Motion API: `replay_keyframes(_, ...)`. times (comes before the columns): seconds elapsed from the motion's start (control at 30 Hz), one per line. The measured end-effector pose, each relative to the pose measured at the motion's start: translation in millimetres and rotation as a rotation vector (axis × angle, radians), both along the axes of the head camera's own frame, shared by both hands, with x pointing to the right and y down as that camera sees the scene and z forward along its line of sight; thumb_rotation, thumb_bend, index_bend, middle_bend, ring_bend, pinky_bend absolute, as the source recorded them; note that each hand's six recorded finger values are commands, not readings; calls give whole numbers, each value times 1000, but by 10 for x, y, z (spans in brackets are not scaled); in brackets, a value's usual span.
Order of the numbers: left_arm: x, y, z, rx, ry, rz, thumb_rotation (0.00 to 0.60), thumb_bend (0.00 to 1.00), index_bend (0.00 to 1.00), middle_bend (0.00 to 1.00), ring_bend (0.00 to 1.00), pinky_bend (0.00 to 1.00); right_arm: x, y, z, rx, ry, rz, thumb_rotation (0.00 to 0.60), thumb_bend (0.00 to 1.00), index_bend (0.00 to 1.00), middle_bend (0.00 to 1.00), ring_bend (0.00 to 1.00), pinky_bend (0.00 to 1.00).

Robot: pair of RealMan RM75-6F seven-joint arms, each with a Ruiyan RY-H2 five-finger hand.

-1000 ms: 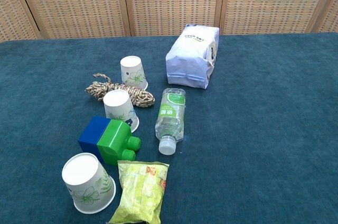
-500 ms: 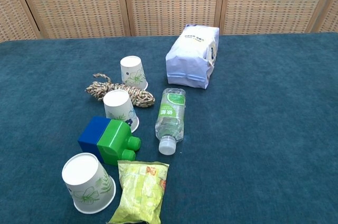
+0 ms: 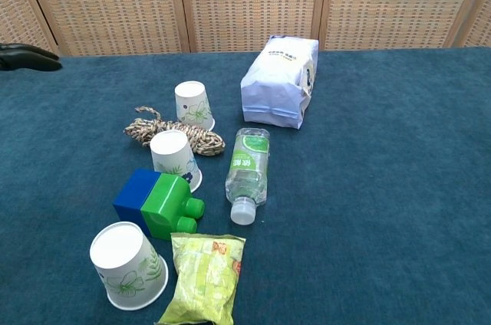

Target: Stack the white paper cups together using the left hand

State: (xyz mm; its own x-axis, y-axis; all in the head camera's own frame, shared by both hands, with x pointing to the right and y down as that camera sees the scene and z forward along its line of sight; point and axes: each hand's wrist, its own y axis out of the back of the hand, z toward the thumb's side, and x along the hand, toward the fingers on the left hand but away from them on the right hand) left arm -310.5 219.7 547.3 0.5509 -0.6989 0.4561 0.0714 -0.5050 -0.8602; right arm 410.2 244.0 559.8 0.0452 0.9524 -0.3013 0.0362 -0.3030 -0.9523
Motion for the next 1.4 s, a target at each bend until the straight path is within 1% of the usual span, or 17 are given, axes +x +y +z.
replay_keyframes(0.2, 321, 40, 12, -72, -12, 134, 600, 242, 157, 0, 0, 0, 15, -5, 5, -1, 0, 3, 600, 52, 0, 0, 0, 0)
replay_keyframes(0.33, 421, 33, 55, -94, -26, 160, 600, 242, 236, 0, 0, 0, 17, -12, -5, 5, -3, 4, 600, 52, 0, 0, 0, 0)
replay_keyframes(0.47, 476, 31, 127, -106, -42, 171, 600, 242, 238, 0, 0, 0, 17, -14, 0, 5, -3, 4, 600, 52, 0, 0, 0, 0)
replay_keyframes(0.7, 555, 21, 277, -151, -72, 182, 600, 242, 237, 0, 0, 0, 15, -14, 13, 2, 2, 3, 600, 52, 0, 0, 0, 0)
replay_keyframes(0.93, 622, 26, 402, -181, -115, 206, 600, 242, 237, 0, 0, 0, 30, -24, 5, 5, 0, 9, 600, 51, 0, 0, 0, 0)
replay_keyframes(1.1, 704, 47, 476, -206, -129, 215, 600, 242, 237, 0, 0, 0, 45, -27, 2, 6, -2, 13, 600, 51, 0, 0, 0, 0)
replay_keyframes(1.4, 862, 122, 552, -214, -142, 256, 600, 242, 237, 0, 0, 0, 57, -35, -10, 12, -3, 17, 600, 52, 0, 0, 0, 0)
